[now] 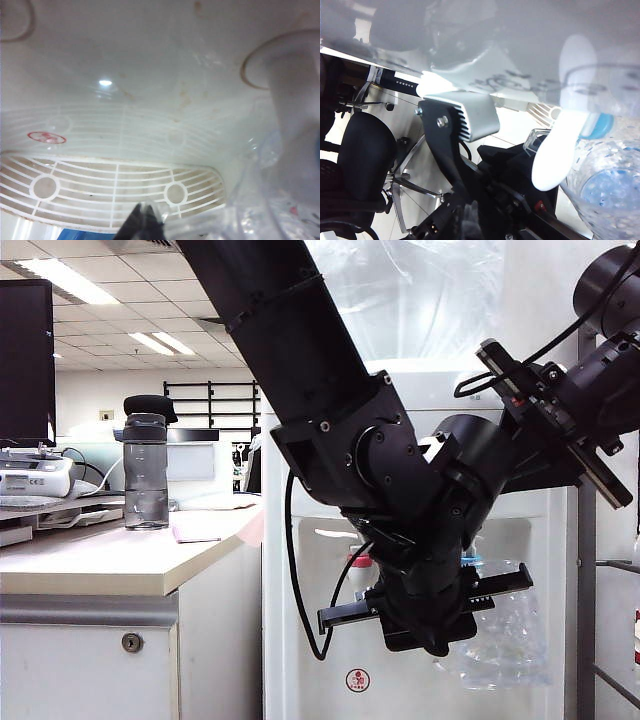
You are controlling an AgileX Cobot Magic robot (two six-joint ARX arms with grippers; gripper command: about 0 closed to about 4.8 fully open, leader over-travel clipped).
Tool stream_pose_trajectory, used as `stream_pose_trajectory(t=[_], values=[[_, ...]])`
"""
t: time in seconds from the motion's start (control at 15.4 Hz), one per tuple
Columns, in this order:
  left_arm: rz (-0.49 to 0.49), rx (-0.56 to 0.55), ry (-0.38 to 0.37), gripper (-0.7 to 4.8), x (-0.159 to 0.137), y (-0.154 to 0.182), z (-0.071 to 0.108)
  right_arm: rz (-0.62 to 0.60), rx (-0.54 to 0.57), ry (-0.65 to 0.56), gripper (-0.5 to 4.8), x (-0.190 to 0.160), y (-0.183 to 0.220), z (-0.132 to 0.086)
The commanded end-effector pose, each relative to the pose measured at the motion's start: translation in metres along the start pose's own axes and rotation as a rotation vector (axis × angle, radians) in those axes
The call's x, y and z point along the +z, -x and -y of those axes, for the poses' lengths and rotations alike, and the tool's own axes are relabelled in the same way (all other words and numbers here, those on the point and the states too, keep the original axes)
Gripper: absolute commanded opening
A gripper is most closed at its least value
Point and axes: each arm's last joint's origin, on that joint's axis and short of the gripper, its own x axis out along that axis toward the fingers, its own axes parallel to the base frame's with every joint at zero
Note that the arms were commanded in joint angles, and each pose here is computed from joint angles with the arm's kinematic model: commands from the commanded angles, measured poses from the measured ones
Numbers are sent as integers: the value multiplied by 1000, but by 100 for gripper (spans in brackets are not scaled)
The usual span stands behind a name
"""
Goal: Pick up the plastic mug from the left desk, go to the cold water outlet of the water dispenser, press the vertical switch to get some water, then put the mug back on the desk.
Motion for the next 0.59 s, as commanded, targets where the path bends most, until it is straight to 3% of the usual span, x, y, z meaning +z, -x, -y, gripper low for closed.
stream_pose_trajectory(t=[0.07,0.59], values=[[47,-28,40,-6,12,3,5,41,-48,83,-1,4,8,-2],[47,-28,40,-6,12,3,5,62,-56,711,-1,5,19,-12]])
